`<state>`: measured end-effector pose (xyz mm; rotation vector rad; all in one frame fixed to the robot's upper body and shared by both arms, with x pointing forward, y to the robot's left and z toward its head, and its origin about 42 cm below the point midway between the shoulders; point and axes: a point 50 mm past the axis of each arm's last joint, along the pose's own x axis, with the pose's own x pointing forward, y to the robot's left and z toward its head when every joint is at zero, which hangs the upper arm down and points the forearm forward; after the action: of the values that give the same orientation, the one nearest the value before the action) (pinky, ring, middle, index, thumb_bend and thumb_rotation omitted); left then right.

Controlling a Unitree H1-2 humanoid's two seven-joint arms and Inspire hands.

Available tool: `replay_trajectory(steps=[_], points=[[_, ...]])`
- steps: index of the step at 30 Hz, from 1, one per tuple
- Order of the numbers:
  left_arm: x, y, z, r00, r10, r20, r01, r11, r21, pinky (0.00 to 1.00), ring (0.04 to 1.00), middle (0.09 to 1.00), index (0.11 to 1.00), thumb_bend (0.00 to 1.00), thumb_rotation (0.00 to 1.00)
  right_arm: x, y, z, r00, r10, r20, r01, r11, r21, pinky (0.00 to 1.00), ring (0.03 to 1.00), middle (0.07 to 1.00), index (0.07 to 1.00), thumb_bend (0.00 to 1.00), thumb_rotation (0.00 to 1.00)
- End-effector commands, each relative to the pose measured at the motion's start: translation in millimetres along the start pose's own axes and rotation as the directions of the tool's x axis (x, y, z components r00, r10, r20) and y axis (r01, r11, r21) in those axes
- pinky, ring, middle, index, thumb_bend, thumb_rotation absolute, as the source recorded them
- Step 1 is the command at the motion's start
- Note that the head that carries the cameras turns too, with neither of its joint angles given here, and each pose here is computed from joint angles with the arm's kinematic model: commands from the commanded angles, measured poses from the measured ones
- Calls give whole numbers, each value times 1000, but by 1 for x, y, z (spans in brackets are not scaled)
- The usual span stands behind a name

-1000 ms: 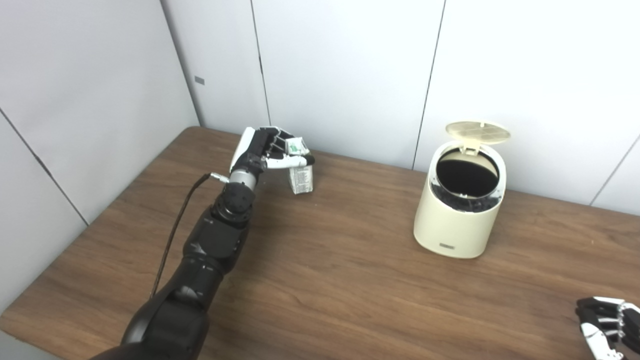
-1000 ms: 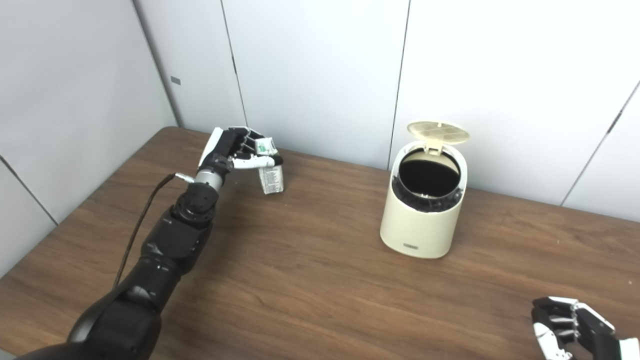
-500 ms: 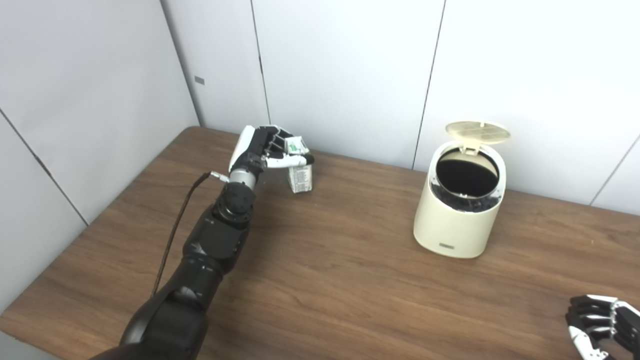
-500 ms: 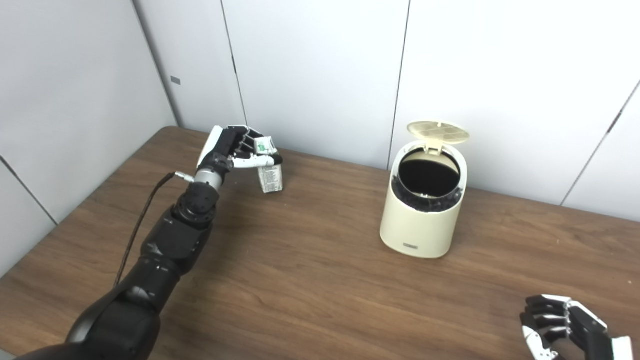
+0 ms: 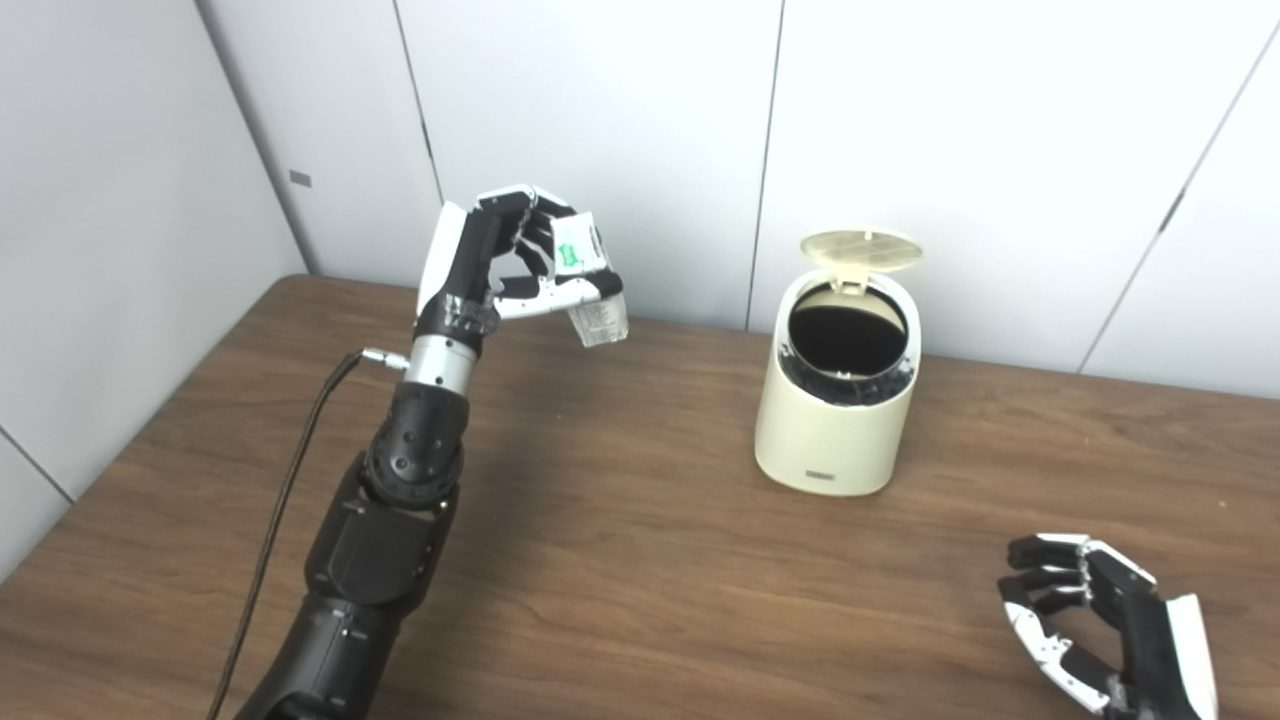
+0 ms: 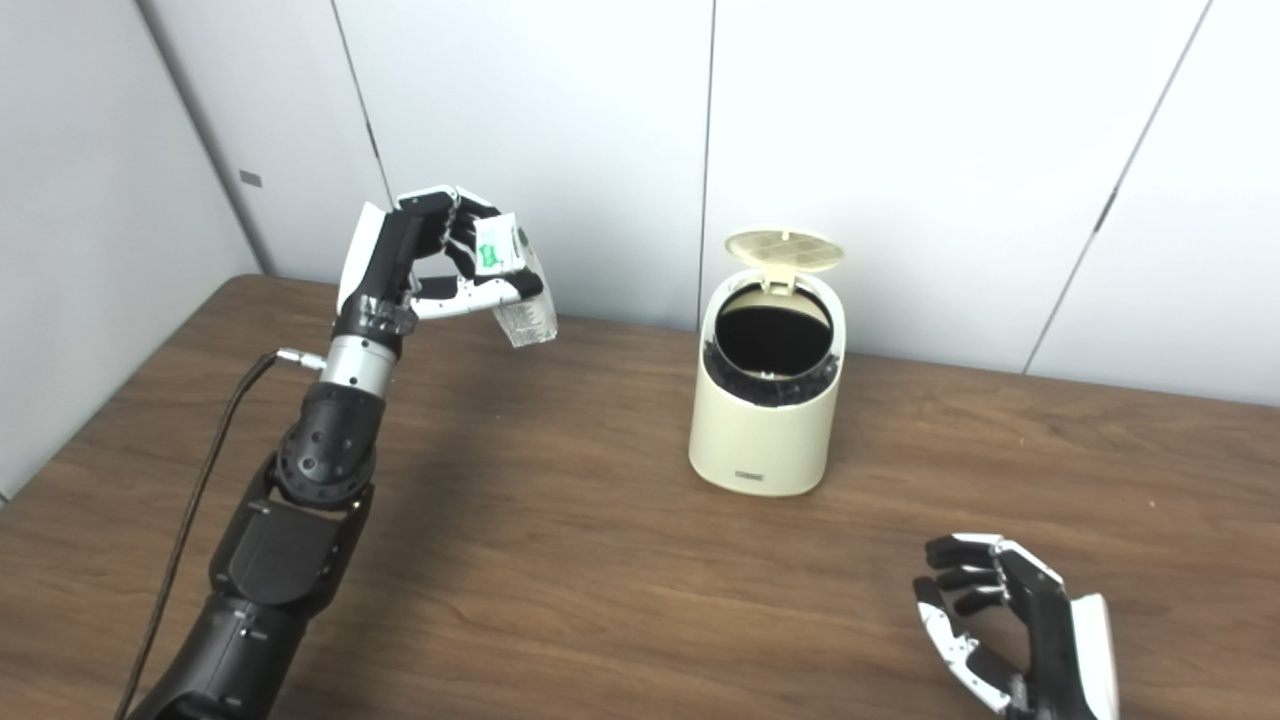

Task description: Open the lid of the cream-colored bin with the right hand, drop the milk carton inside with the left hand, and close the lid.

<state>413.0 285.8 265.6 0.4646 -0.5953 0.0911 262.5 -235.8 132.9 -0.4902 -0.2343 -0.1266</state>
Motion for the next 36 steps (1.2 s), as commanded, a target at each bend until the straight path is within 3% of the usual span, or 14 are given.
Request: replay_trajectory(steps=[1, 9, 19, 31, 36], points=[[21, 6, 38, 982, 33, 186, -27, 999, -36, 340, 440, 481, 479, 505, 0, 9, -2, 13, 998, -44, 52, 44, 999, 5, 447, 559, 587, 579, 186, 0], [18, -8, 67, 947, 22, 319, 0, 998, -69, 350, 445, 480, 476, 506, 0, 13, 8, 9, 998, -42, 53, 42, 999, -8, 463, 574, 601, 594, 236, 0], [7, -33, 95, 868, 7, 497, 28, 998, -63, 347, 441, 470, 491, 505, 0, 15, 19, 5, 999, -48, 18, 49, 999, -14, 484, 589, 621, 618, 266, 0], [2, -64, 94, 873, -7, 488, 66, 993, -102, 333, 438, 484, 483, 505, 0, 15, 34, 4, 999, -42, 5, 42, 999, 5, 480, 592, 631, 633, 291, 0], [3, -79, 98, 852, 2, 523, 43, 996, -74, 337, 431, 494, 488, 504, 0, 15, 40, 6, 999, -43, -8, 43, 999, 0, 460, 576, 624, 632, 300, 0]])
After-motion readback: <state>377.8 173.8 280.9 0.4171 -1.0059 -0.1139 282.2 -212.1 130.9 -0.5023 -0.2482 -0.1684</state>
